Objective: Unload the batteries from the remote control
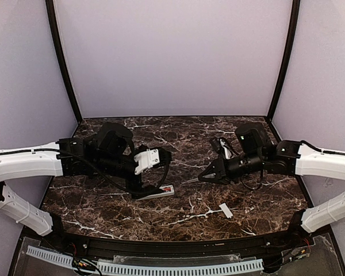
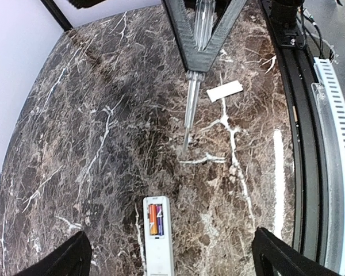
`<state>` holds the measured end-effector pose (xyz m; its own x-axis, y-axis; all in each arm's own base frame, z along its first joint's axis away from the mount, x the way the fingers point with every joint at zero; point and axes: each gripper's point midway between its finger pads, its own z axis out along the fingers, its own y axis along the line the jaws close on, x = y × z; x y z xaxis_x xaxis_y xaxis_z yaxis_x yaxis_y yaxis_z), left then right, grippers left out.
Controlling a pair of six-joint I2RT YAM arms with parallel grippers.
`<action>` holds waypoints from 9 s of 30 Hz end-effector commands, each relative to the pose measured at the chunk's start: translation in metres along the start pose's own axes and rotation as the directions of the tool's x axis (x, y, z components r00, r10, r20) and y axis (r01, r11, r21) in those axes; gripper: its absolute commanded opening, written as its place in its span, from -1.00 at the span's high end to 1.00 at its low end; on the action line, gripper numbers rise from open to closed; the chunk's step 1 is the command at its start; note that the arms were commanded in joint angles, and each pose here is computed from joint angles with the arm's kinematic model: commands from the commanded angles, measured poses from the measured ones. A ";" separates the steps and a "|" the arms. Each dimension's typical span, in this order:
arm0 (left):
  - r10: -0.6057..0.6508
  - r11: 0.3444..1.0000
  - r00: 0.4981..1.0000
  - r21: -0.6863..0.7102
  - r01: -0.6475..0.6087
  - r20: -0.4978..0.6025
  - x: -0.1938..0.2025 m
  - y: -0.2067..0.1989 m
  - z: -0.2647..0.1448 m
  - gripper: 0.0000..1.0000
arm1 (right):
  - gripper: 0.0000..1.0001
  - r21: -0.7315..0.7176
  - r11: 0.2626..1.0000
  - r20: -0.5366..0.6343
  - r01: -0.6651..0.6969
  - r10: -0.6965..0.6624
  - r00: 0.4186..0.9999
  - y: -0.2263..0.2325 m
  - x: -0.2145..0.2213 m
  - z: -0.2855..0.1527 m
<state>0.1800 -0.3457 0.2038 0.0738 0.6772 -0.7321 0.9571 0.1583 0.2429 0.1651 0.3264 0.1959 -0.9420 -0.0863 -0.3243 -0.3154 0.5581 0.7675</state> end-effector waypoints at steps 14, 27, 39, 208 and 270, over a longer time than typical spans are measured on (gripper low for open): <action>-0.204 0.977 0.963 -0.101 0.189 -0.175 0.101 0.029 0.030 -0.89 | 1.00 0.191 0.972 0.132 0.138 -0.165 0.977 -0.055 -0.008 -0.013; -0.210 0.975 0.949 -0.125 0.185 -0.237 0.143 0.039 0.064 -0.82 | 1.00 0.175 0.978 0.170 0.112 -0.142 0.975 -0.066 0.009 -0.038; -0.130 0.991 0.955 -0.059 0.118 -0.266 0.154 0.031 0.081 -0.76 | 1.00 0.147 0.986 0.202 0.081 -0.110 0.973 -0.066 0.018 -0.054; -0.053 0.954 0.982 -0.282 0.103 0.179 -0.003 0.020 -0.002 0.99 | 1.00 0.246 0.953 0.185 0.177 -0.226 0.956 -0.023 -0.036 -0.068; 0.381 0.856 0.921 -0.409 -0.315 0.088 0.013 0.028 0.010 0.99 | 1.00 0.098 0.932 0.160 0.348 -0.360 0.919 0.045 -0.037 -0.048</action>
<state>0.2114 -0.3349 0.1848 0.4365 0.6348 -0.6376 0.6831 0.2273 0.6940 0.1798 0.3130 0.2476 -0.7542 -0.1882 -0.6291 -0.5979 0.5929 0.5395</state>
